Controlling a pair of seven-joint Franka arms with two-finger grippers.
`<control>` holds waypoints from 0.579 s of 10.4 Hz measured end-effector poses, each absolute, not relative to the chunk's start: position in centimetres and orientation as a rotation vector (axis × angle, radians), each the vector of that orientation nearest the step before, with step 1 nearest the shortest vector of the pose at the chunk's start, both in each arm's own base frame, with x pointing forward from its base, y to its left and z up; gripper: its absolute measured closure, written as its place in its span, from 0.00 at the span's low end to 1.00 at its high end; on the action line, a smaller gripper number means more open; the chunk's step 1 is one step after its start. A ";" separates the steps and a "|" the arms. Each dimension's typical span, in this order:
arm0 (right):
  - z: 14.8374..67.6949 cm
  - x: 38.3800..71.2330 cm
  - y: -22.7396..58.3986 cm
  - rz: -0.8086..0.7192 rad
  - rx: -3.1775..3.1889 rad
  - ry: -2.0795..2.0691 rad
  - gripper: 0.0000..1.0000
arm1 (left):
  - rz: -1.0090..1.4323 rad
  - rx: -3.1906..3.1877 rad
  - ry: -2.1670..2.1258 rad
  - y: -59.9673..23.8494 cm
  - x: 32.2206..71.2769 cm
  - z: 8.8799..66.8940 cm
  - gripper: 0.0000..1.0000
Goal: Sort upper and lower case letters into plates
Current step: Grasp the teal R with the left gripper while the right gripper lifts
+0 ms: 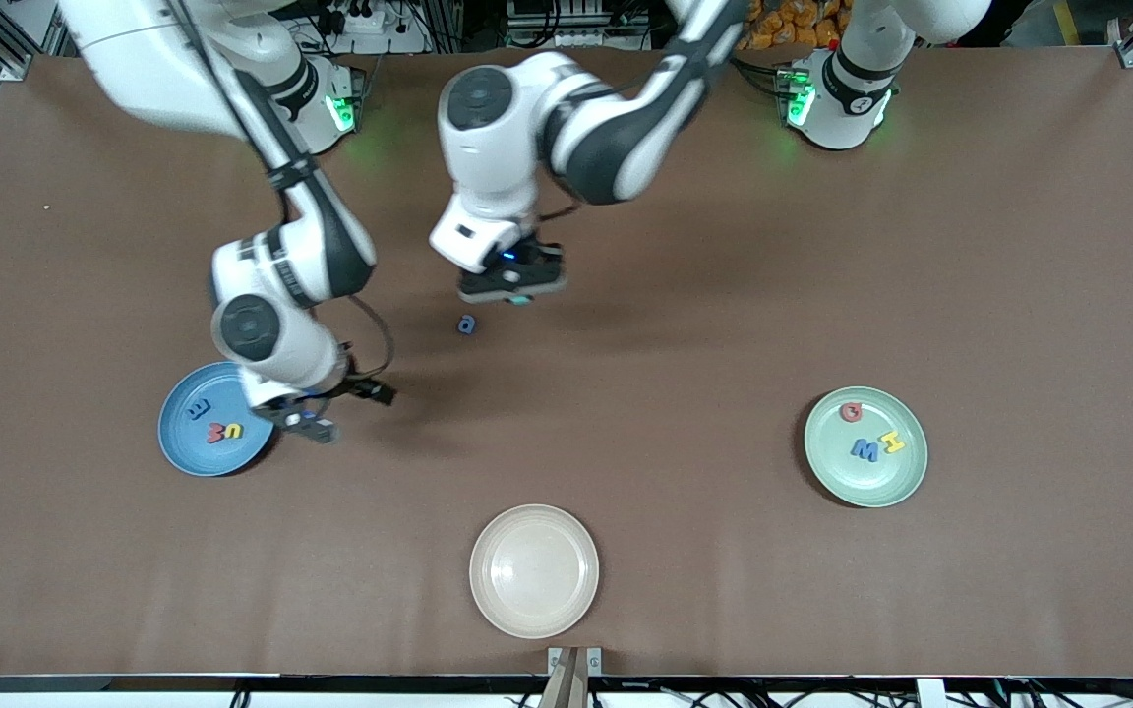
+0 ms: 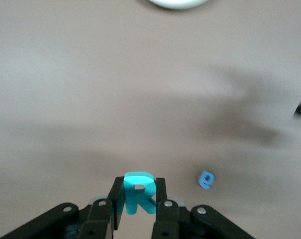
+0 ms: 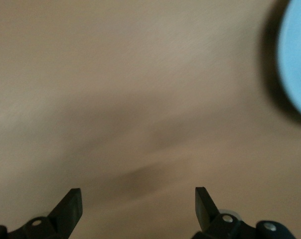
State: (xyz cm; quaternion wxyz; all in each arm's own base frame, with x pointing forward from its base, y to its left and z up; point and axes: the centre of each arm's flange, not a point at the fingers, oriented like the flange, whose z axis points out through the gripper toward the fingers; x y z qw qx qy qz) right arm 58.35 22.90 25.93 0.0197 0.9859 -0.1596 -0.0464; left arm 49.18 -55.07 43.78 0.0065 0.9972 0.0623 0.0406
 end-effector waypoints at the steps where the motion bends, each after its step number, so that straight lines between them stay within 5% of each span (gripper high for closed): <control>1: 25.8 56.9 25.6 -0.158 3.074 -0.404 0.00 | 0.094 3.134 0.161 -49.4 52.9 46.8 0.71; 3: 25.7 53.5 29.3 -0.175 3.135 -0.330 0.00 | 0.030 3.153 0.089 -37.4 59.8 49.6 0.71; 6: 22.4 46.5 32.3 -0.133 3.200 -0.337 0.00 | -0.127 3.183 0.090 -21.3 66.5 44.2 0.71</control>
